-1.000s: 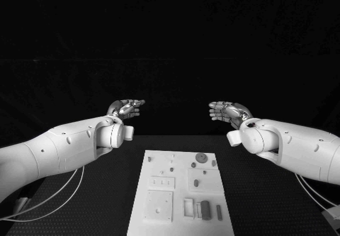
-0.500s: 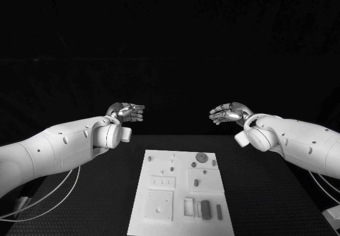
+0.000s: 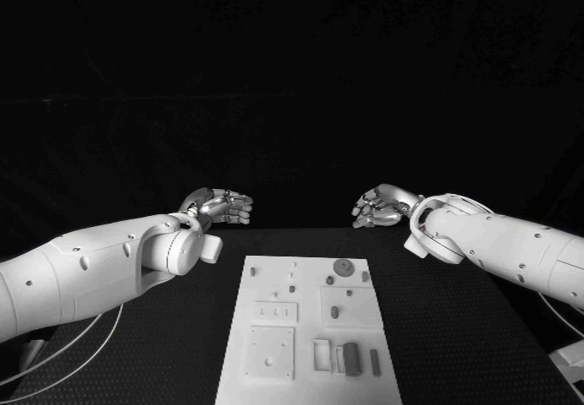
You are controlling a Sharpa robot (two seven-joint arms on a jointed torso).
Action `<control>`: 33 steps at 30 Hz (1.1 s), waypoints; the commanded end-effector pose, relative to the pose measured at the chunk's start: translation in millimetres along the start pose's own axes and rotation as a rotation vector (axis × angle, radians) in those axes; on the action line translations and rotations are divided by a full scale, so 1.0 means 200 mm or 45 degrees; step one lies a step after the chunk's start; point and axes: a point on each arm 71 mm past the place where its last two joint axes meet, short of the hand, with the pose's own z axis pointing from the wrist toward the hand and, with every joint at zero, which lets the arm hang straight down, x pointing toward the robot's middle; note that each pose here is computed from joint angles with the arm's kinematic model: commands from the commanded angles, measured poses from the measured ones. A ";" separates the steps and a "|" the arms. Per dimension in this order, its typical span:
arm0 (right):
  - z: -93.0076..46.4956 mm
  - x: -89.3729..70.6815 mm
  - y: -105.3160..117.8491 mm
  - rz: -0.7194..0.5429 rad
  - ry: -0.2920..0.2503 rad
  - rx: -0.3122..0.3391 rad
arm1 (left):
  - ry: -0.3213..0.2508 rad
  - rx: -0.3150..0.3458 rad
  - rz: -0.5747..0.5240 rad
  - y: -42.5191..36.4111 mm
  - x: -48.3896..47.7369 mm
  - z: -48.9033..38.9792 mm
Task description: Assemble the parts on the task board
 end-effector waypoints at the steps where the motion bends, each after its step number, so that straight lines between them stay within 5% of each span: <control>1: 0.00 0.05 0.04 -0.323 0.062 -0.067 | 0.111 0.056 -0.004 -0.023 0.064 -0.052; 11: 0.00 0.18 0.12 -0.618 0.122 -0.144 | 0.179 0.077 0.016 -0.037 0.127 -0.134; 33: -0.02 0.32 0.18 -0.781 0.211 -0.210 | 0.217 0.074 0.004 -0.032 0.156 -0.153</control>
